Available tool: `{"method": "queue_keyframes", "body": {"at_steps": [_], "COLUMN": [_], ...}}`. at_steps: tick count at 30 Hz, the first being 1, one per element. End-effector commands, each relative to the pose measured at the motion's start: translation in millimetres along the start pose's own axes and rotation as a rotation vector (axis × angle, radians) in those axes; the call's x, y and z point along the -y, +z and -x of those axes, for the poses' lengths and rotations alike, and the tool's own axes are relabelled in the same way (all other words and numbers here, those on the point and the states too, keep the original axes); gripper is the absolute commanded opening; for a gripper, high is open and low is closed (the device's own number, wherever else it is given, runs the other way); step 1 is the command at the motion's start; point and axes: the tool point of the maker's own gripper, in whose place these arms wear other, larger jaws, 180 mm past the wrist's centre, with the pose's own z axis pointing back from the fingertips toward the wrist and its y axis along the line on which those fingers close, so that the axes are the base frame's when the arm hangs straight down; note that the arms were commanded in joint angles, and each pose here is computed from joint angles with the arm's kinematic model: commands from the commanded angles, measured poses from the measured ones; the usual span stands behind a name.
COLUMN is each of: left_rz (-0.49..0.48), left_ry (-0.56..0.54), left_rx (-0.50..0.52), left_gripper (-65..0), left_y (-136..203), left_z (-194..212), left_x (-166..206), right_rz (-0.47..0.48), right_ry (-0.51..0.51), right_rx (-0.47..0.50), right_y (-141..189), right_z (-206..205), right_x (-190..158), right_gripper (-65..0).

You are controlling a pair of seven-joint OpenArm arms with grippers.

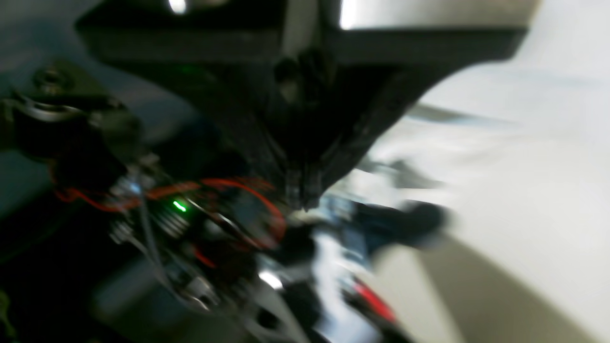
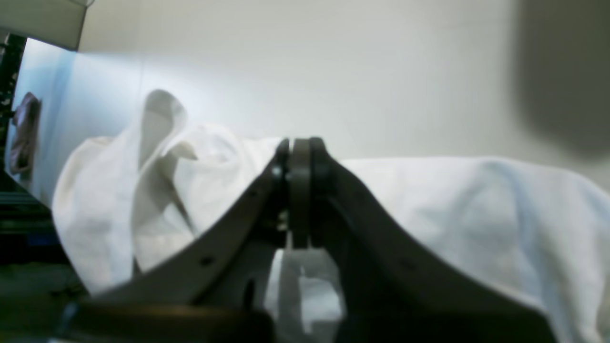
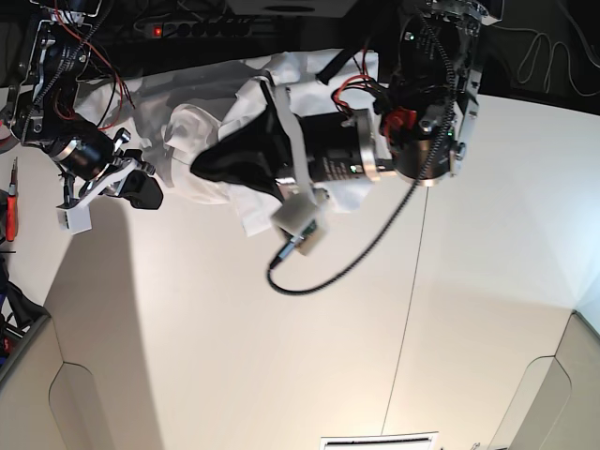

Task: Layout the t-shirt on the table in an organized manner, then fold the t-shirt properly
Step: 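Lower the folded end onto the shirt and press it with the left gripper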

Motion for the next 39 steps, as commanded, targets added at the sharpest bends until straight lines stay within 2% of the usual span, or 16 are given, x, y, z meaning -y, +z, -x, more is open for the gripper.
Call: {"method": "queue_keyframes", "body": {"at_steps": [1,3,5,9,15,20,23,27,34,39], "left_rz": [-0.030,-0.143,-0.204,-0.218,-0.212,-0.259,-0.277,-0.309,-0.335,-0.355], "left_ry": [-0.022,-0.035,-0.020,0.098,0.275,0.194,0.153,0.093,-0.041,-0.079], "left_rx": [0.060,0.058,0.038,0.013,-0.086,-0.223,-0.239,-0.186,-0.209,-0.206], "left_gripper": [-65.0,-65.0,-65.0,-65.0,-65.0,-65.0,-65.0,-65.0,-65.0,-65.0], "left_y": [6.9,18.5,24.3,20.1,1.9,-13.7,-18.5,-19.7,-20.7,-12.9], "left_z": [-15.1,-12.1,-1.2,33.0,103.2,150.1,159.3,148.1,124.2,109.2], "left_x": [-7.0,-34.5,-54.2,-75.3,-87.8,-105.8,-117.8,-134.4,-155.1,-169.6], "right_rz": [-0.018,-0.018,-0.018,-0.018,-0.018,-0.018,-0.018,-0.018,-0.018,-0.018], "right_ry": [0.022,0.022,0.022,0.022,0.022,0.022,0.022,0.022,0.022,0.022], "right_rx": [0.045,0.046,0.046,0.050,0.049,0.050,0.049,0.049,0.050,0.058], "right_y": [2.9,2.9,2.9,2.9,2.9,2.9,2.9,2.9,2.9,3.0], "right_z": [-14.8,-15.0,-15.2,-15.8,-15.7,-15.6,-15.5,-15.5,-15.8,-17.4], "right_x": [-4.2,-4.2,-4.3,-4.3,-4.3,-4.3,-4.2,-4.2,-4.3,-4.3], "right_gripper": [-65.0,-65.0,-65.0,-65.0,-65.0,-65.0,-65.0,-65.0,-65.0,-65.0]}}
